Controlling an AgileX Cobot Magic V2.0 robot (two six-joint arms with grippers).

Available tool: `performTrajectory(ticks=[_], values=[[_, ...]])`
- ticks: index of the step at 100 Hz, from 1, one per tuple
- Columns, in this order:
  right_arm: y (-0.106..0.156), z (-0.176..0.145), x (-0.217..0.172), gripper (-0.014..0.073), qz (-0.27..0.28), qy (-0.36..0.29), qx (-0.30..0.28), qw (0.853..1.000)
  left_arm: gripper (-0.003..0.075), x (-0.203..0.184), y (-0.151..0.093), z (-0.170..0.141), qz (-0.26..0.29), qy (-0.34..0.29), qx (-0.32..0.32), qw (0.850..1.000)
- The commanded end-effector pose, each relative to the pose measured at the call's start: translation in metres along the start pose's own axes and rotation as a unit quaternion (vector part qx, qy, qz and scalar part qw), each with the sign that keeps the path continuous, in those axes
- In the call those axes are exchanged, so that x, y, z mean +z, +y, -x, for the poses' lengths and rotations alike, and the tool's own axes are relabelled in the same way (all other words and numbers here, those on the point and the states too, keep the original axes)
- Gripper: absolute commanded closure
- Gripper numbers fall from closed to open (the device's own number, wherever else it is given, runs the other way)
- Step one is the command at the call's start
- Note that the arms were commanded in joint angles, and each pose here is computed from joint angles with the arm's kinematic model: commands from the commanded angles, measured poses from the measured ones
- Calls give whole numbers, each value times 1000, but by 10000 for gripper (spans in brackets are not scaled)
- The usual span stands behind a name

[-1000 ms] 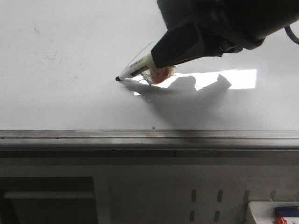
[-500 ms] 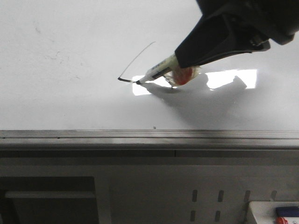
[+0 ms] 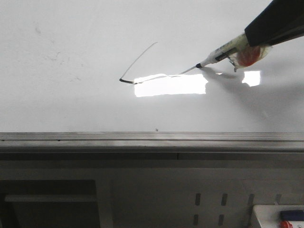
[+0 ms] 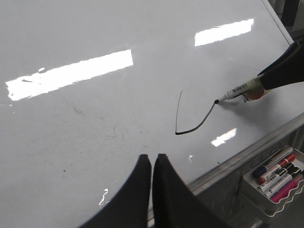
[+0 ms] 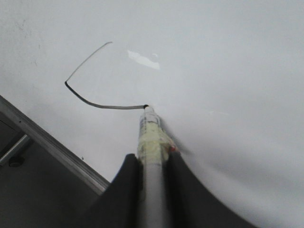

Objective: Write number 4 on whiteboard

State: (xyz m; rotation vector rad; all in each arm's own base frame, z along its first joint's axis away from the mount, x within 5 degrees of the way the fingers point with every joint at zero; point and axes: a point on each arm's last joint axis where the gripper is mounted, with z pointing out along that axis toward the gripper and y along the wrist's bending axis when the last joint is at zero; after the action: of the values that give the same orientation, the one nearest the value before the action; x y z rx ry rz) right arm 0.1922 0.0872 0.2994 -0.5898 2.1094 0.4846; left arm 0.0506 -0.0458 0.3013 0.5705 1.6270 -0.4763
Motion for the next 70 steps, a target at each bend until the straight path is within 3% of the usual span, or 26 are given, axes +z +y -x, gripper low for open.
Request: performTrajectory(ticks=[1,19,38,70], values=[[-14,10,-4,638,-63,-37,-34,997,741,-2,3,14,17,-43,-15,999],[2,22,-24,638,-22,-68,-16,997,741,-2,3,14,18,-43,-15,999],[29,50,-55,638,18,-140,-53,989,741,-2,3,14,18,-43,-15,999],[32,53,-14,638,35,-102,-51,993,741,-2,3,14,18,-43,-15,999]])
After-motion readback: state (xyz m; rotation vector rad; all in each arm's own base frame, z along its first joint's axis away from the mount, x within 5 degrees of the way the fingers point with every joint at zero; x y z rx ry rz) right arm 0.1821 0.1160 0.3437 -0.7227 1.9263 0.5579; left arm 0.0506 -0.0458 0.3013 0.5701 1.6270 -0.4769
